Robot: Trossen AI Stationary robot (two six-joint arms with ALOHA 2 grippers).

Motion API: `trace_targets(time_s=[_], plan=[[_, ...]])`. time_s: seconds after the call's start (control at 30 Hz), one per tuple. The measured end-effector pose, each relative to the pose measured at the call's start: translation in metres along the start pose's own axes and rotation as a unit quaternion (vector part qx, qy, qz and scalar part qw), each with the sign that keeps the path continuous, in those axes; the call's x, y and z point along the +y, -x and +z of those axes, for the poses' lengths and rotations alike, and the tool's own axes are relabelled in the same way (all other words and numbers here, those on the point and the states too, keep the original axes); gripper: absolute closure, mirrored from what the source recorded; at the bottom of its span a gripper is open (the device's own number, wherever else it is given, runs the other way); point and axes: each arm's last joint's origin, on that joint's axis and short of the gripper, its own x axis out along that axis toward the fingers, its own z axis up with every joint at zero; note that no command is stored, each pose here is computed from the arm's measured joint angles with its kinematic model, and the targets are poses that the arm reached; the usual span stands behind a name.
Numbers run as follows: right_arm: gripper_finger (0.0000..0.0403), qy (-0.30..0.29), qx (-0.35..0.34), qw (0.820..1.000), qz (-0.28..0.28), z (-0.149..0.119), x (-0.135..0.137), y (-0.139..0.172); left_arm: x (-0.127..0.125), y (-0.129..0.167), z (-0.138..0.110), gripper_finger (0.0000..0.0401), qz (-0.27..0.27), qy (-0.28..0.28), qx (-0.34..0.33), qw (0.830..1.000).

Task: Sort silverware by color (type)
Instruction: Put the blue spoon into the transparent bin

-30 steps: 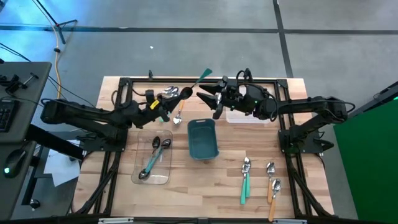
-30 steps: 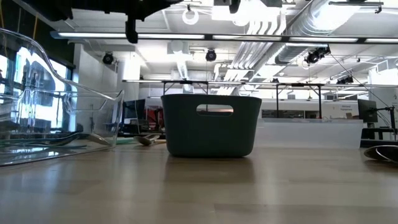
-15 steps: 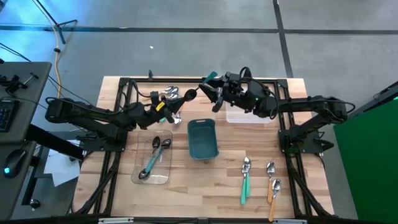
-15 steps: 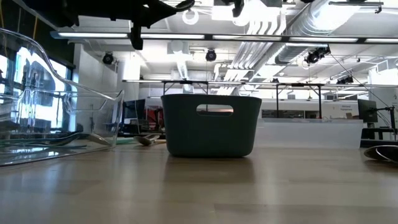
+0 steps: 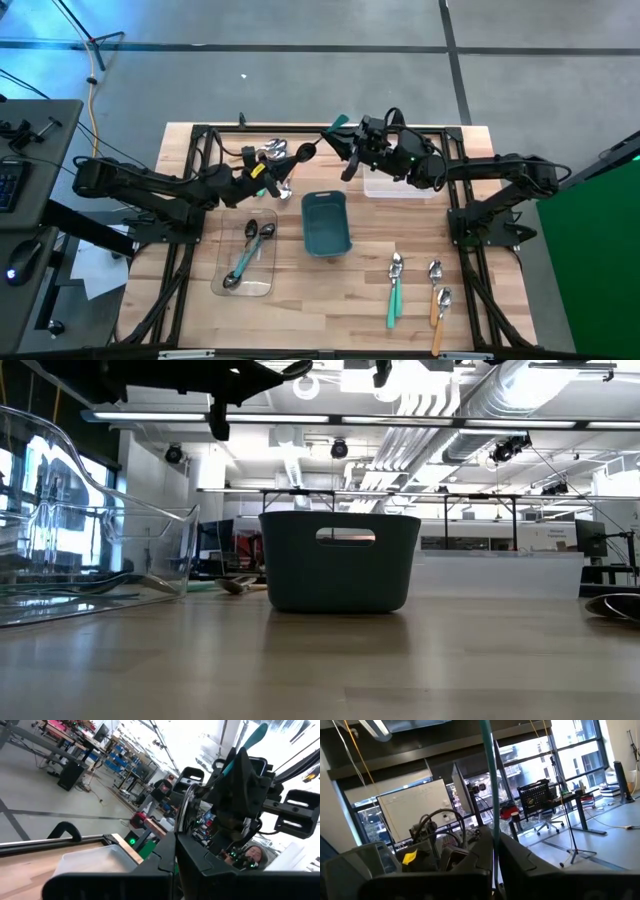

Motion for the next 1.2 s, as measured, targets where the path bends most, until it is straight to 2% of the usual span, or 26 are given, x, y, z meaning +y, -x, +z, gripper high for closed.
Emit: trace_targets(time_s=[0.17, 0.33, 0.57, 0.77, 0.9, 1.03, 1.2], plan=[[0.0399, 0.017, 0.026, 0.999, -0.005, 0.002, 0.000, 0.004, 0.002, 0.000, -0.002, 0.0400, -0.004, -0.011, 0.019, 1.000], [0.0401, 0.042, 0.086, 0.995, -0.004, 0.008, 0.000, 0.018, 0.009, -0.001, -0.001, 0.0391, -0.021, -0.025, 0.077, 0.997], [0.0402, 0.054, 0.166, 0.985, -0.008, 0.017, -0.001, 0.040, 0.016, 0.005, 0.007, 0.0317, -0.019, -0.054, 0.126, 0.990], [0.0402, 0.052, 0.226, 0.973, 0.010, 0.014, -0.001, 0.050, 0.011, 0.011, 0.013, 0.0244, -0.076, -0.103, 0.148, 0.981], [0.0402, 0.045, 0.233, 0.971, 0.030, 0.012, 0.000, 0.050, 0.007, 0.014, 0.017, 0.0204, -0.109, -0.104, 0.156, 0.976], [0.0402, 0.033, 0.240, 0.969, 0.042, 0.011, 0.000, 0.050, 0.006, 0.016, 0.017, 0.0179, -0.127, -0.102, 0.166, 0.973], [0.0402, 0.032, 0.247, 0.967, 0.047, 0.006, 0.000, 0.047, 0.005, 0.016, 0.017, 0.0170, -0.129, -0.100, 0.167, 0.972]])
